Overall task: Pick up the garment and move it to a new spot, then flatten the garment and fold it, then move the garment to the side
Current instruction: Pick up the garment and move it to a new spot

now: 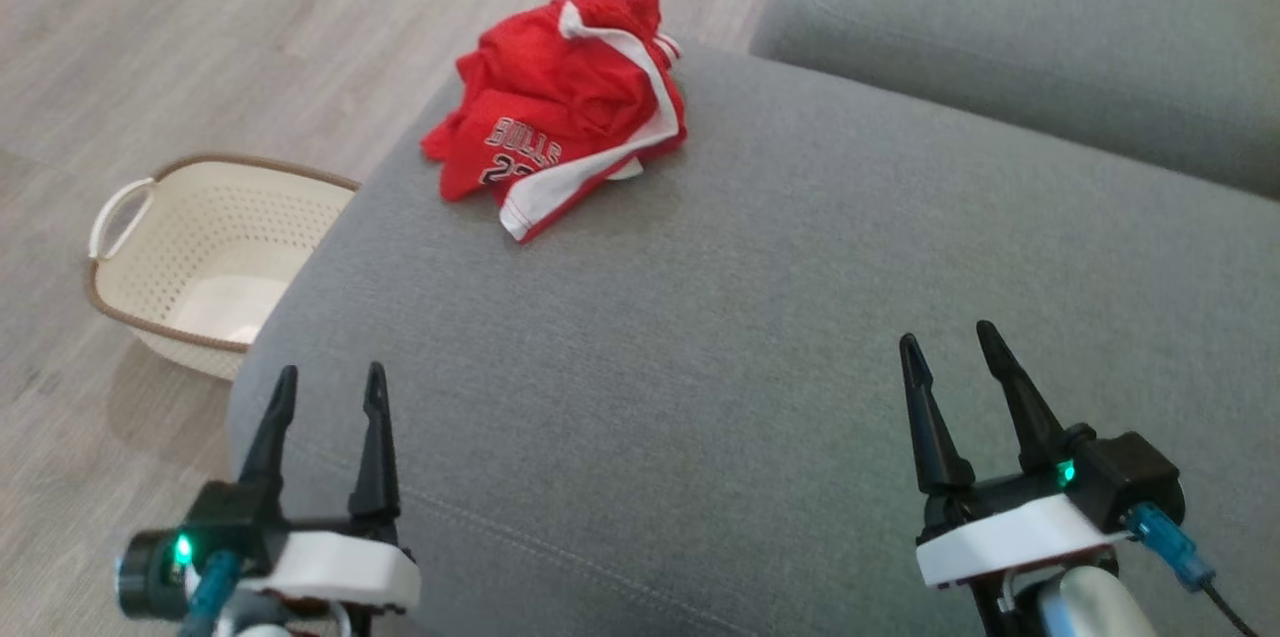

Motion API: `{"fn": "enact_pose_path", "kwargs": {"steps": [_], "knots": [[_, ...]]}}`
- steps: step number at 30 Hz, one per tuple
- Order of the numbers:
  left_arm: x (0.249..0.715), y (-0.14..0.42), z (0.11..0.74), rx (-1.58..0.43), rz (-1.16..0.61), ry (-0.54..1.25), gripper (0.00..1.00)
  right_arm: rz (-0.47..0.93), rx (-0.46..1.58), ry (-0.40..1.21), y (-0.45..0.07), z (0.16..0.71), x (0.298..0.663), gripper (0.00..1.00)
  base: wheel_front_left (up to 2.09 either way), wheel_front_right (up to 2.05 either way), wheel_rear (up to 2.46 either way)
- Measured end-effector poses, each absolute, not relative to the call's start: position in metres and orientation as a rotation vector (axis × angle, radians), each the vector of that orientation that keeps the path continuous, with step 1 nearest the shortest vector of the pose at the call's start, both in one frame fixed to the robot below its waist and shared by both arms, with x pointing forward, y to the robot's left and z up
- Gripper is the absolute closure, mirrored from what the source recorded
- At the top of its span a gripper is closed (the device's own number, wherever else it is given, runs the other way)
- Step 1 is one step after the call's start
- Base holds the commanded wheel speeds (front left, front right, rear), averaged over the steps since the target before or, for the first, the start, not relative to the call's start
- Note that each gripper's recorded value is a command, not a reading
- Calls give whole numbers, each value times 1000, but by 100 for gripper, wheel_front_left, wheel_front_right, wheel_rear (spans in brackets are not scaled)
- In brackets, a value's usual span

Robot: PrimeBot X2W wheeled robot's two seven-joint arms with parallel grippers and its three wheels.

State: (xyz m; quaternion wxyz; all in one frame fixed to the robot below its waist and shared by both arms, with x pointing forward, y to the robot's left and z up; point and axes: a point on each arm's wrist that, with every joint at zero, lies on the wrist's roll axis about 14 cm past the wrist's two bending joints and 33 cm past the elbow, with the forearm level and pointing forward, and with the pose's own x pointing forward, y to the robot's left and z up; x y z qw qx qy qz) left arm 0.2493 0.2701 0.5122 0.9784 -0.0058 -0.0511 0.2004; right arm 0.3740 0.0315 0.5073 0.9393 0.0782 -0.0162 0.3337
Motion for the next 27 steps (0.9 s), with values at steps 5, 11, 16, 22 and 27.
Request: {"fn": "enact_pose_path", "kwargs": {"steps": [5, 11, 16, 22, 27], "knots": [[279, 284, 535, 80, 359, -143, 0, 648, 156, -17, 22, 497, 384, 0, 0, 0, 0], [361, 291, 608, 227, 230, -318, 0, 589, 149, -35, 7, 494, 414, 0, 0, 0, 0], [435, 289, 616, 315, 123, -252, 0, 527, 148, -22, -12, 481, 435, 0, 0, 0, 0], [504, 276, 585, 334, 24, -82, 0, 457, 150, -10, -36, 468, 453, 0, 0, 0, 0], [547, 268, 527, 295, -21, 119, 0, 385, 139, 10, -62, 455, 464, 0, 0, 0, 0]]}}
